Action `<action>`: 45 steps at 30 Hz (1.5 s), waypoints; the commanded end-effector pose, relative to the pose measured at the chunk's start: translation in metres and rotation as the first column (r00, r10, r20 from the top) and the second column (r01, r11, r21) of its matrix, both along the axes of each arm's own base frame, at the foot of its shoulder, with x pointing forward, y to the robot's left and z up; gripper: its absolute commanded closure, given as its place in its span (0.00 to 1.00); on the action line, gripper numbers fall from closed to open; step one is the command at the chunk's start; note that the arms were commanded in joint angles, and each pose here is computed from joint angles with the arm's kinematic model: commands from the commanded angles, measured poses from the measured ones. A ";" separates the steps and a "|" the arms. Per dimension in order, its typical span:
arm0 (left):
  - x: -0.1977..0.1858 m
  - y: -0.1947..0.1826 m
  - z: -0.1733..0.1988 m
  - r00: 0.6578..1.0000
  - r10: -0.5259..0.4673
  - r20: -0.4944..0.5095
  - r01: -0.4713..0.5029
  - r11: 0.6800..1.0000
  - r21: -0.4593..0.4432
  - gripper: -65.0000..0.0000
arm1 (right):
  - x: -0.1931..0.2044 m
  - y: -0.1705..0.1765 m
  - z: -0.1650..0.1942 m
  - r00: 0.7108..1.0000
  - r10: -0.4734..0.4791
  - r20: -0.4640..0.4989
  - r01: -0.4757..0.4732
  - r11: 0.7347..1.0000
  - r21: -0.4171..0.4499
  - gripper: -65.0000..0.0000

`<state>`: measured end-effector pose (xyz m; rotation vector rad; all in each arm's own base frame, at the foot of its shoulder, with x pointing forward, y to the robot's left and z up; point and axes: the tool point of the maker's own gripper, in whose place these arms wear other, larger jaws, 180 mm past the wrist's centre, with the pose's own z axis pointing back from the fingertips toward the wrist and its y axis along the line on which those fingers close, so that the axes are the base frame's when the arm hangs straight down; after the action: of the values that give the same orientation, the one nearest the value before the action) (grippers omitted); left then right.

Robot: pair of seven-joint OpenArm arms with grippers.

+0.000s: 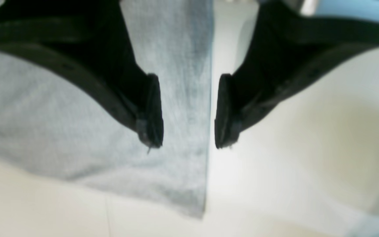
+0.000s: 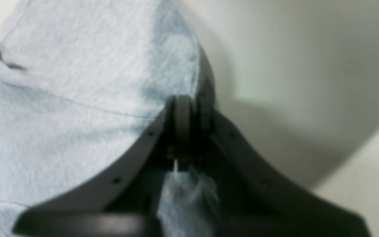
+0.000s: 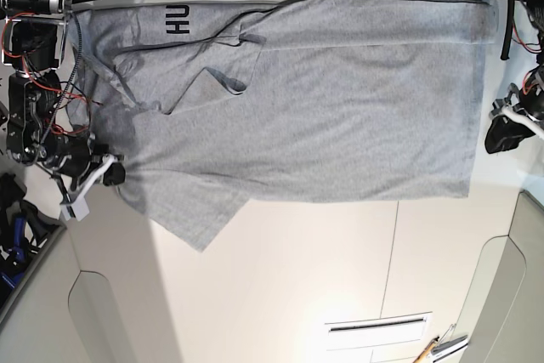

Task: Fold the T-shirt properly
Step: 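Grasp the hem corners with both grippers and fold them onto the collar edge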

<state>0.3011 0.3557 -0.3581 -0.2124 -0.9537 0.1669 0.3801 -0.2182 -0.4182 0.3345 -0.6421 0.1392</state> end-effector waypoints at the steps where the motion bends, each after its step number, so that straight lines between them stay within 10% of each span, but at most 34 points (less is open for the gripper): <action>1: 0.021 0.007 0.018 0.998 0.002 0.066 -0.002 1.000 0.005 0.55 | 0.009 -0.008 0.011 1.000 -0.004 0.026 0.005 1.000 -0.019 1.00; 20: 0.110 0.001 -0.035 0.995 0.002 -0.098 0.007 0.996 0.094 0.45 | 0.008 -0.008 0.011 1.000 -0.004 0.025 0.005 1.000 -0.018 1.00; 22: 0.110 0.002 -0.034 0.995 0.003 -0.098 0.006 0.996 0.094 0.54 | 0.008 -0.007 0.011 1.000 -0.005 0.024 0.005 1.000 -0.013 1.00; 25: 0.111 0.004 -0.030 0.996 0.011 -0.083 -0.003 0.996 0.085 0.99 | 0.010 -0.001 0.017 0.999 -0.021 0.037 0.019 0.998 0.055 1.00; 36: 0.104 0.023 0.045 0.995 0.040 0.091 -0.021 0.980 -0.197 1.00 | 0.017 -0.021 0.071 0.988 -0.089 0.123 0.070 0.986 0.151 1.00; 45: 0.039 0.032 0.032 0.999 0.050 0.023 -0.040 0.948 -0.316 1.00 | -0.025 -0.017 0.086 0.991 -0.028 0.129 0.013 0.993 0.118 1.00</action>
<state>0.3294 0.3750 -0.3514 -0.5056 -0.8864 0.3798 0.3445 -0.2278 -0.3495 0.4445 -0.7280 0.0961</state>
